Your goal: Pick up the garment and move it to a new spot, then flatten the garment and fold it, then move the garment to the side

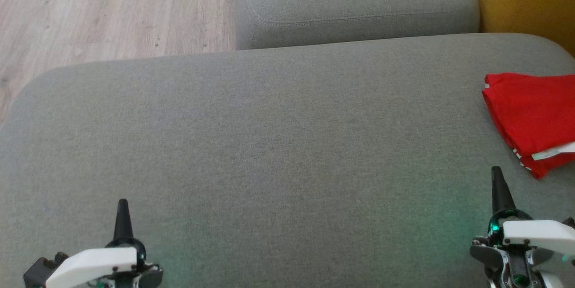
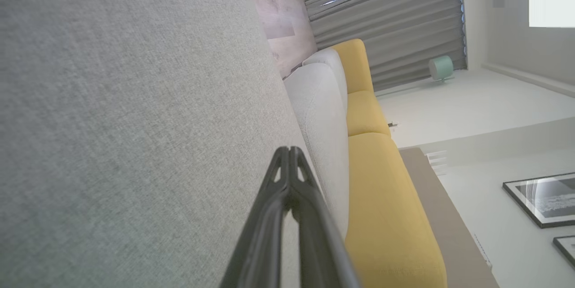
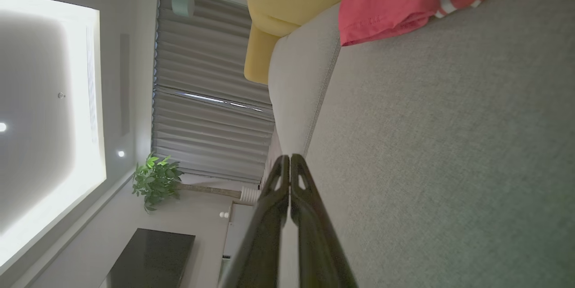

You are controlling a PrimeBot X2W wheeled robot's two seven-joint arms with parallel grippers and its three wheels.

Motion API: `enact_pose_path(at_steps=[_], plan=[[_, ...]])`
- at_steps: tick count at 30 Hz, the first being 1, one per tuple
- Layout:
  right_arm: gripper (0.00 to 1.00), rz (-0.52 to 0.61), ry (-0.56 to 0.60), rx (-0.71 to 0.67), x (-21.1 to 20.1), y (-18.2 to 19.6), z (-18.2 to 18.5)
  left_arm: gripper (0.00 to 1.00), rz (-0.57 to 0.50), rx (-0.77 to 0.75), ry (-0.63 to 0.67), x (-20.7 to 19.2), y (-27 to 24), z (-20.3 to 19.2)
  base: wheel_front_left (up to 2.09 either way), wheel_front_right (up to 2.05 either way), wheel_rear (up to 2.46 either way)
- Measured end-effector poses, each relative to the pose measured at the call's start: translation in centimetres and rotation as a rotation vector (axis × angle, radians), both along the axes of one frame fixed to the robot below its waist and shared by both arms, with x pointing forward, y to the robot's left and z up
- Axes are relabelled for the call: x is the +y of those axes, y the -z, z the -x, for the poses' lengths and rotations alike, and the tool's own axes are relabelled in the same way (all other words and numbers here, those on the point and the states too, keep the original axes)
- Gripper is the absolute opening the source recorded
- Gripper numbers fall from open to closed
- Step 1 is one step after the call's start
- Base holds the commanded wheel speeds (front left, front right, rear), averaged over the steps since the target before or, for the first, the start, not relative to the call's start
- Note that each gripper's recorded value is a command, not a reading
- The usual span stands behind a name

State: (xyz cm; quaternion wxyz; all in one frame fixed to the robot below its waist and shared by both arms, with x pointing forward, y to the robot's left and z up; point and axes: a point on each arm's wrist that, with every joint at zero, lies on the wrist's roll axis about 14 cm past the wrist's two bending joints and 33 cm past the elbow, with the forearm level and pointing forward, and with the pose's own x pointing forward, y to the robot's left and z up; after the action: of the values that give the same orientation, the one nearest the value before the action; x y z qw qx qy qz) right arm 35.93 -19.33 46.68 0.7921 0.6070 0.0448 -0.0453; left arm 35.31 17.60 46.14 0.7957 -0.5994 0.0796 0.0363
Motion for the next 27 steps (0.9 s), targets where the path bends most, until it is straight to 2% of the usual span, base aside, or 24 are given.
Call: enact_pose_path(at_steps=[23, 27], plan=[[0.00, -0.259, 0.042, -0.026, -1.1, -0.6, -1.1, 0.00, 0.262, -0.062, -0.048, 1.2, -1.5, -2.0, 0.00, 0.00, 0.00], [0.00, -0.274, 0.042, -0.041, -1.1, -1.1, -1.5, 0.00, 0.279, -0.072, -0.043, 1.1, -1.8, -2.2, 0.00, 0.00, 0.00]])
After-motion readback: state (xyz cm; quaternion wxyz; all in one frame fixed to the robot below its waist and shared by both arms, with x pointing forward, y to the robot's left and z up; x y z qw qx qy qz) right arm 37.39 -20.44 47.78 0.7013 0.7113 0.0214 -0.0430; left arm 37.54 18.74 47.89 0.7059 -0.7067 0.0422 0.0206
